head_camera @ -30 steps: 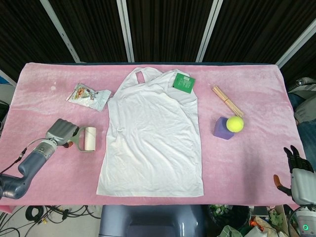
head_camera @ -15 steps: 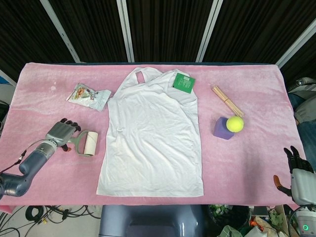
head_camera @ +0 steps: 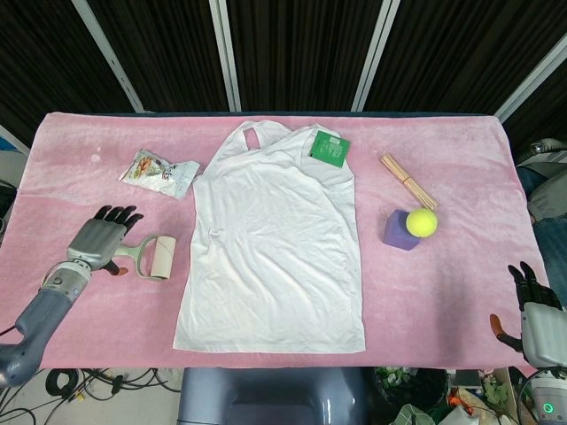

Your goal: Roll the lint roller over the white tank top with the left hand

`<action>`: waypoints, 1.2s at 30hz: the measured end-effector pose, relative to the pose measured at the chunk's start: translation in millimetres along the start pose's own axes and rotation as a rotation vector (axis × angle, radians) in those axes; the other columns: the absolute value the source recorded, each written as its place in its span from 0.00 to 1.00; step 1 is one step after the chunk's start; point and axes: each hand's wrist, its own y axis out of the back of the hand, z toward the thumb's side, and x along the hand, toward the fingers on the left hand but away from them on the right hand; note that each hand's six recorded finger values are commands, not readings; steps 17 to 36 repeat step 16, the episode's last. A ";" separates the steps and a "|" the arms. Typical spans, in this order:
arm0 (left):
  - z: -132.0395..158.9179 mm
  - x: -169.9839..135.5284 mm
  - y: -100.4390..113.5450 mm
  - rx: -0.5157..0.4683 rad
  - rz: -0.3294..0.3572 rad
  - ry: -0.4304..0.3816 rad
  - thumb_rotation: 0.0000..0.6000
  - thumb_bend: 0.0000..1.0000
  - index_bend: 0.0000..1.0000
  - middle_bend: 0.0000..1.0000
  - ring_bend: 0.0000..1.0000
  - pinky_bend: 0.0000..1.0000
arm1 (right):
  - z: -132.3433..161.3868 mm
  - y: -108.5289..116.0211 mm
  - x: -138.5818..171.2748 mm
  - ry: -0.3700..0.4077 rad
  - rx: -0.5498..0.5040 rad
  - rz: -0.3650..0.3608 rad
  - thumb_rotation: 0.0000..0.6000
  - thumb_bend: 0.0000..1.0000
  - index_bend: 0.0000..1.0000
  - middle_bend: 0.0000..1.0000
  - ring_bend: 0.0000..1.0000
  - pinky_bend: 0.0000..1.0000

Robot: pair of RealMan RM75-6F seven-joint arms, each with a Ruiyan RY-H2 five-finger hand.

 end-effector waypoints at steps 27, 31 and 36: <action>-55.3 -124.7 -51.3 -0.267 0.253 0.103 1.00 0.16 0.13 0.03 0.00 0.00 | 7.3 3.9 -0.7 0.073 0.066 -0.018 1.00 0.29 0.02 0.00 0.17 0.15; -55.3 -124.7 -51.3 -0.267 0.253 0.103 1.00 0.16 0.13 0.03 0.00 0.00 | 7.3 3.9 -0.7 0.073 0.066 -0.018 1.00 0.29 0.02 0.00 0.17 0.15; -55.3 -124.7 -51.3 -0.267 0.253 0.103 1.00 0.16 0.13 0.03 0.00 0.00 | 7.3 3.9 -0.7 0.073 0.066 -0.018 1.00 0.29 0.02 0.00 0.17 0.15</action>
